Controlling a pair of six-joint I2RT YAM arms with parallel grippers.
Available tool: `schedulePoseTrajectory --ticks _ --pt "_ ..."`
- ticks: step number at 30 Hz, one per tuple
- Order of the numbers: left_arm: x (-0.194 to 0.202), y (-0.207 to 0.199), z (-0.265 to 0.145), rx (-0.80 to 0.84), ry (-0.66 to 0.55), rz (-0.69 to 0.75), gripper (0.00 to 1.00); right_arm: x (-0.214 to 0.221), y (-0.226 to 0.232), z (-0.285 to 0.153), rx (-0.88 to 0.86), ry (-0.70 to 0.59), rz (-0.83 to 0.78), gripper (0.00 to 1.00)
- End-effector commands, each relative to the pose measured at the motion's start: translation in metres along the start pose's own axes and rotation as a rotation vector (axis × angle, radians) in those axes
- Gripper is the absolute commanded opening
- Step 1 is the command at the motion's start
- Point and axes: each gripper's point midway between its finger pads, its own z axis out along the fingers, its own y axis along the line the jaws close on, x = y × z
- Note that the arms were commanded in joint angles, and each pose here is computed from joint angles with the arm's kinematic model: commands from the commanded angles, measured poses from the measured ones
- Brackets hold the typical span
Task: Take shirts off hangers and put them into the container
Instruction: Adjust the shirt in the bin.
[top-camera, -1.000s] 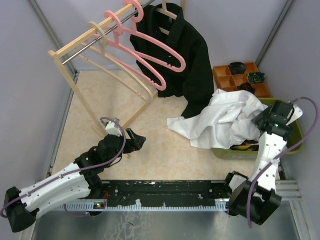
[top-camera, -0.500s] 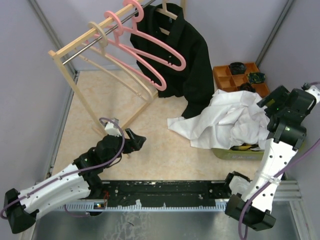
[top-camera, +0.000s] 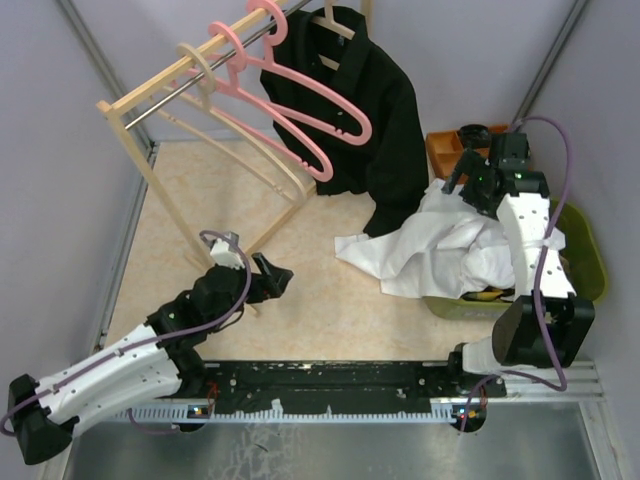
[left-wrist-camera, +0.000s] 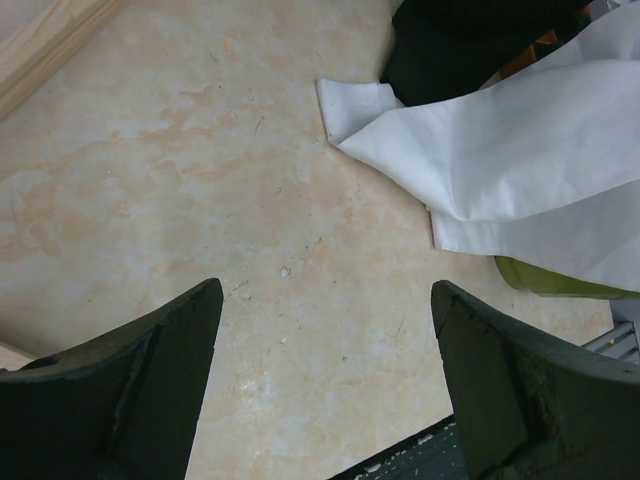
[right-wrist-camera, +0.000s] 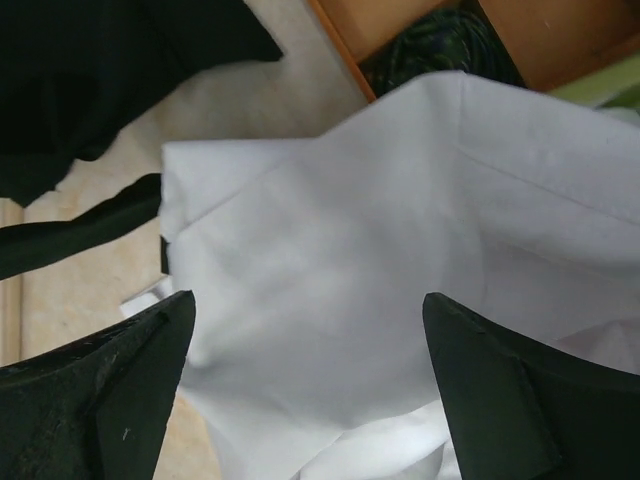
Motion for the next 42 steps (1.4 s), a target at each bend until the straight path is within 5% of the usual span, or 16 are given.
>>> schedulePoseTrajectory --ticks 1,6,9,12,23,33,37,42 --pt "-0.009 0.004 -0.006 -0.015 -0.040 -0.011 0.90 -0.008 0.002 0.006 0.036 -0.071 0.005 0.95" --pt "-0.015 0.003 -0.008 -0.003 -0.067 0.001 0.90 0.014 -0.026 0.016 0.163 -0.042 -0.020 0.62" --pt "-0.013 0.005 -0.006 -0.019 -0.058 0.007 0.90 0.025 -0.048 0.007 0.236 -0.091 -0.014 0.26" --pt "-0.009 0.004 -0.004 -0.010 -0.042 0.007 0.91 0.047 -0.070 0.003 0.303 -0.090 0.004 0.15" --pt "-0.003 0.007 -0.006 -0.004 -0.031 0.004 0.91 0.140 -0.142 0.048 0.376 0.153 0.140 0.26" --pt "-0.003 0.014 -0.008 -0.019 -0.046 0.001 0.91 -0.001 -0.082 -0.083 0.217 -0.241 0.078 0.62" --pt "-0.004 0.013 -0.007 -0.014 -0.052 0.006 0.91 -0.014 -0.039 -0.081 0.010 -0.224 0.058 0.84" --pt "-0.005 0.007 -0.005 -0.006 -0.038 0.027 0.91 -0.023 -0.003 -0.040 0.003 -0.173 -0.045 0.89"
